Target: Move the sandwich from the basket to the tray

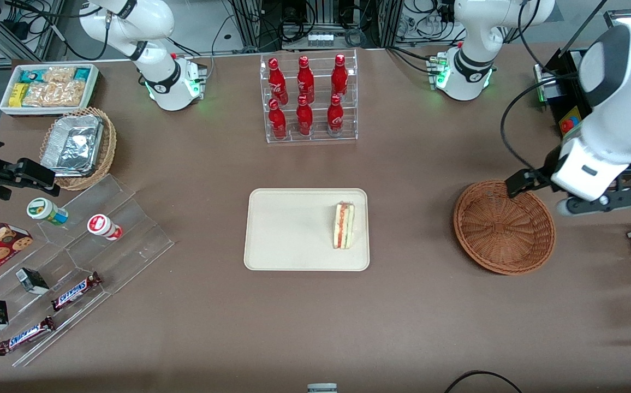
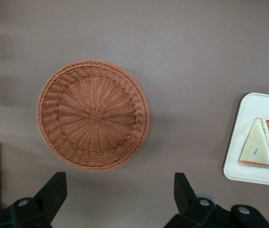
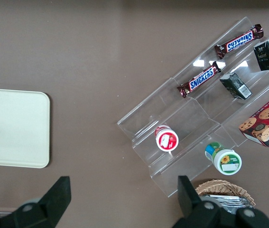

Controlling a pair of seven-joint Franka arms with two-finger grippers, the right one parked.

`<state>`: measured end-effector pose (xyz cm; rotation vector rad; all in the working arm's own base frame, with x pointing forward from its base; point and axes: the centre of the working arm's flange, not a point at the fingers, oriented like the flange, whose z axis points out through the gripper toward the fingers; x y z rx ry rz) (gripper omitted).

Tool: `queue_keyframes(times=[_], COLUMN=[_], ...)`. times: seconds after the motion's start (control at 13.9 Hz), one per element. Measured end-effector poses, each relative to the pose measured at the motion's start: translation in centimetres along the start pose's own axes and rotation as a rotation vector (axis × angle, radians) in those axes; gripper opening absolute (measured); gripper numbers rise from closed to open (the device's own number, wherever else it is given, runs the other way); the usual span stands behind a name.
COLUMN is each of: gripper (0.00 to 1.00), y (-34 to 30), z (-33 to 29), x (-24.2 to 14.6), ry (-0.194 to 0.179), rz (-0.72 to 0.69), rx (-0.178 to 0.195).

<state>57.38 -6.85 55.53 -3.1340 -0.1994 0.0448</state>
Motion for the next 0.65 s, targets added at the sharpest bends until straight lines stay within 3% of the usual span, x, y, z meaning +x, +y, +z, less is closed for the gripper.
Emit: queue_keyframes(times=[0.29, 0.65], gripper=[1.0, 1.0], y=[-3.8, -4.2], z=[-4.6, -8.6], x=[-2.5, -4.1], ry=[-0.002, -0.015], rz=[0.045, 0.061], rx=[0.002, 0.005])
